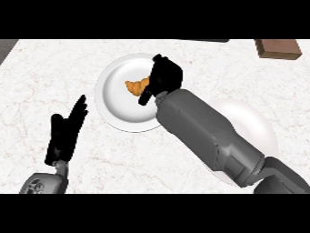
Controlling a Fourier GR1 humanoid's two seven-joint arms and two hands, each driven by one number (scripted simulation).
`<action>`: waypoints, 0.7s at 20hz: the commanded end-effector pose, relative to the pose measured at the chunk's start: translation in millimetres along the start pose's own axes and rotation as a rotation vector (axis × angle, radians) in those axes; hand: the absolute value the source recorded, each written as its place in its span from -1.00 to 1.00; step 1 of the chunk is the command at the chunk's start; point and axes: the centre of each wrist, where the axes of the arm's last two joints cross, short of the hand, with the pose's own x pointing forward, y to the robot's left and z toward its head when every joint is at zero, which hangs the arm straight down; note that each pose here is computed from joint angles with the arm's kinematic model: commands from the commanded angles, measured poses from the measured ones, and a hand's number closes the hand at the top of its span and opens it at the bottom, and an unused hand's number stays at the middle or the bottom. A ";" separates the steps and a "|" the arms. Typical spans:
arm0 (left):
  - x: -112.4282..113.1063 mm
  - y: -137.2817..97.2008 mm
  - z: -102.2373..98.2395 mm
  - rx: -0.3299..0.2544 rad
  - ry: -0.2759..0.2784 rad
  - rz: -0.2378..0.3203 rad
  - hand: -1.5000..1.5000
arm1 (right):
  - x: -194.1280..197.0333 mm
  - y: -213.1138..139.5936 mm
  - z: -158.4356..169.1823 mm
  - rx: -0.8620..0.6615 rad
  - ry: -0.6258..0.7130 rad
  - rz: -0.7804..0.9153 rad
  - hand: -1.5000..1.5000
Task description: Pick the croissant from the plate and place it in the plate
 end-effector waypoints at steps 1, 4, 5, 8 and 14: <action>-5.7 -4.5 3.0 0.028 0.008 -0.004 0.00 | 7.8 -9.1 0.3 -0.045 -0.146 -0.142 -1.00; -7.8 3.6 4.2 0.031 0.003 0.013 0.00 | 12.2 -12.7 16.9 -0.132 -0.227 -0.390 -1.00; -13.8 10.4 7.2 0.040 0.014 0.019 0.00 | 4.3 -14.4 10.3 -0.190 -0.232 -0.472 -1.00; -8.3 8.4 3.6 0.047 0.016 0.003 0.00 | -9.8 -5.3 18.8 -0.225 -0.229 -0.619 -1.00; -26.9 8.8 12.3 0.062 0.024 0.007 0.00 | -26.9 3.1 25.2 -0.145 -0.272 -0.743 -1.00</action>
